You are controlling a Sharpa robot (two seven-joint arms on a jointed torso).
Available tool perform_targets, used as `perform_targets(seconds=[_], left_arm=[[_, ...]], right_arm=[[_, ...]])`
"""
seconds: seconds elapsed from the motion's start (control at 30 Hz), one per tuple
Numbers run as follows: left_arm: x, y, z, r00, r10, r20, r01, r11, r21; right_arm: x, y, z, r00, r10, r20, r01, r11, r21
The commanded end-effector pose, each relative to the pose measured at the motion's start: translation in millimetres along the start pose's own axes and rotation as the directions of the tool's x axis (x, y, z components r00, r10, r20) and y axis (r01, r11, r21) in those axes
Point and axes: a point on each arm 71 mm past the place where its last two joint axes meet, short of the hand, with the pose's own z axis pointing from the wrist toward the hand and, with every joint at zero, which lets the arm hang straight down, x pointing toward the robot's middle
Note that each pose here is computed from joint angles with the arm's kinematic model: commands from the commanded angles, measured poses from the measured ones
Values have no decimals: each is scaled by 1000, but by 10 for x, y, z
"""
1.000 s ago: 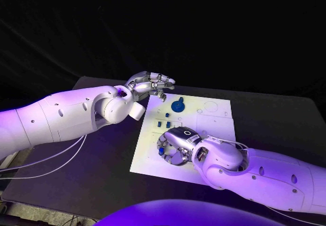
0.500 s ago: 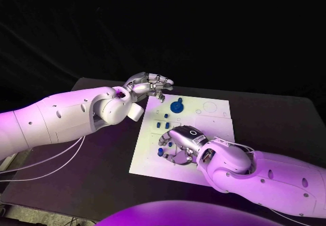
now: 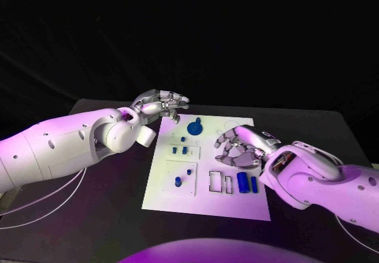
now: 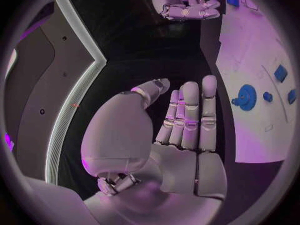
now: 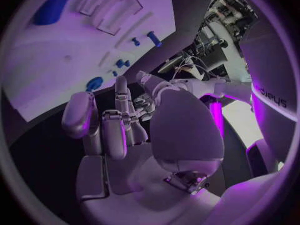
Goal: Assemble the parts on the task board
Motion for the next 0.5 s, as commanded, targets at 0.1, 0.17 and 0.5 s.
perform_targets(seconds=[0.1,0.17,0.5], left_arm=[[27,-14,-11,1000,-4,-17,4,1000,7],[29,-15,-15,1000,-4,-18,4,1000,8],[35,-12,-29,1000,-5,-22,5,1000,6]], right_arm=[[-36,-313,-230,984,163,-66,-147,968,203],[-57,-397,-319,984,167,-69,-146,959,242],[-79,-599,-590,988,112,-102,-67,926,371]])
